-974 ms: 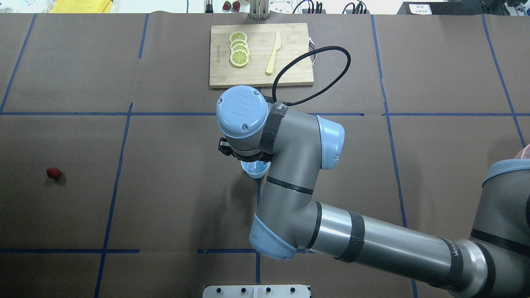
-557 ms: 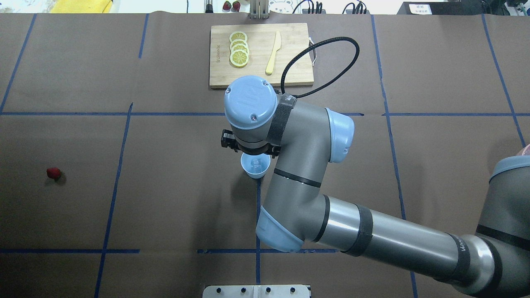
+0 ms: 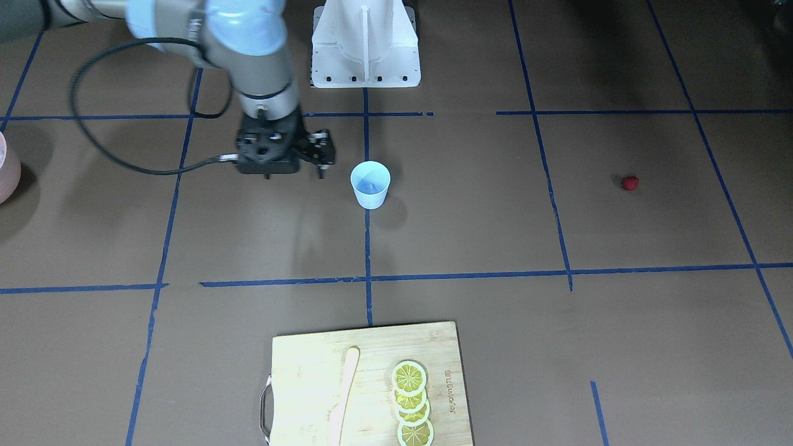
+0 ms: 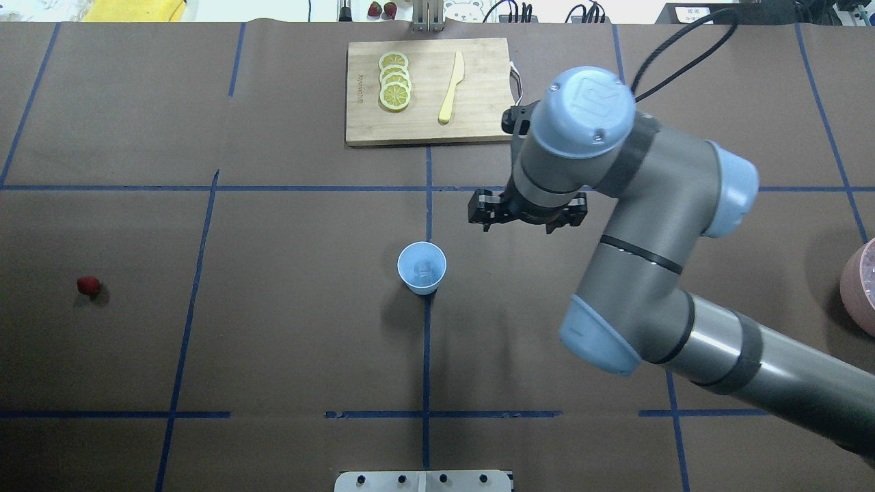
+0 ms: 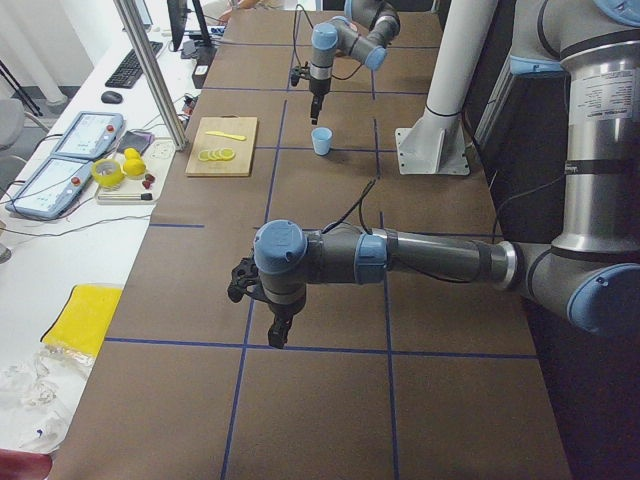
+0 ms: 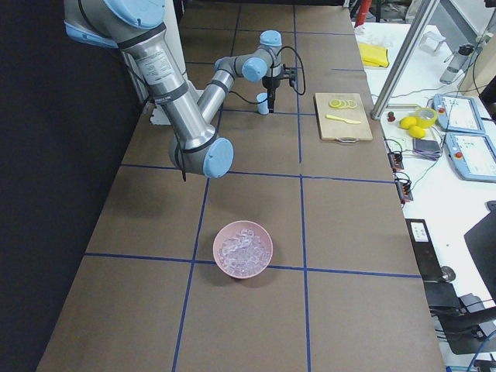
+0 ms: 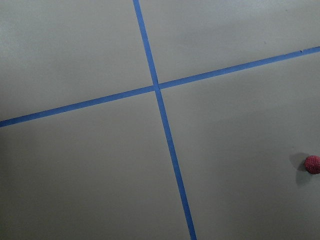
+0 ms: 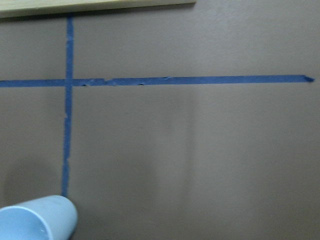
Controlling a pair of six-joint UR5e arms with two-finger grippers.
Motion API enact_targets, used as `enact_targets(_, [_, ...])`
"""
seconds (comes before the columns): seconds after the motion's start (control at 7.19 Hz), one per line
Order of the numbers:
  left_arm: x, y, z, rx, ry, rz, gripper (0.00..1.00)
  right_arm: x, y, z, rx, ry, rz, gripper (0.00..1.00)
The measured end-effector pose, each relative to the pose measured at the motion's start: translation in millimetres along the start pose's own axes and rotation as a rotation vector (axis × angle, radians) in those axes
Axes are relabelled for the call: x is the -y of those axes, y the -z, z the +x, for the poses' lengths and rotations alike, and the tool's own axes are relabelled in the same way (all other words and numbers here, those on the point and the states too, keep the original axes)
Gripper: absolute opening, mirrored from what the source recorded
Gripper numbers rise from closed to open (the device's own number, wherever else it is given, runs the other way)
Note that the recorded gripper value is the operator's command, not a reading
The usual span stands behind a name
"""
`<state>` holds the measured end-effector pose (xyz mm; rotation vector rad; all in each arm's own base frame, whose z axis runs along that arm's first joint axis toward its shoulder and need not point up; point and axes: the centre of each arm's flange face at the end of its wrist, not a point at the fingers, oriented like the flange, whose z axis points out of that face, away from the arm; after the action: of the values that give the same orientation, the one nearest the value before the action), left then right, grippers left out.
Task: Put ice and strawberries in cup
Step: 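Move the right gripper back to the pink ice bowl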
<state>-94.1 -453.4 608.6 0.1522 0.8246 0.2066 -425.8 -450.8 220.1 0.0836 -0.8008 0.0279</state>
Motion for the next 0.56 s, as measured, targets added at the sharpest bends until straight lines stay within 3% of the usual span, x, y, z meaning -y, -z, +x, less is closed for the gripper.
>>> enact_targets(0.56, [-1,0,0,0.000,0.001,0.001,1.00,14,40,228,-0.050,0.229,-0.053,1.00])
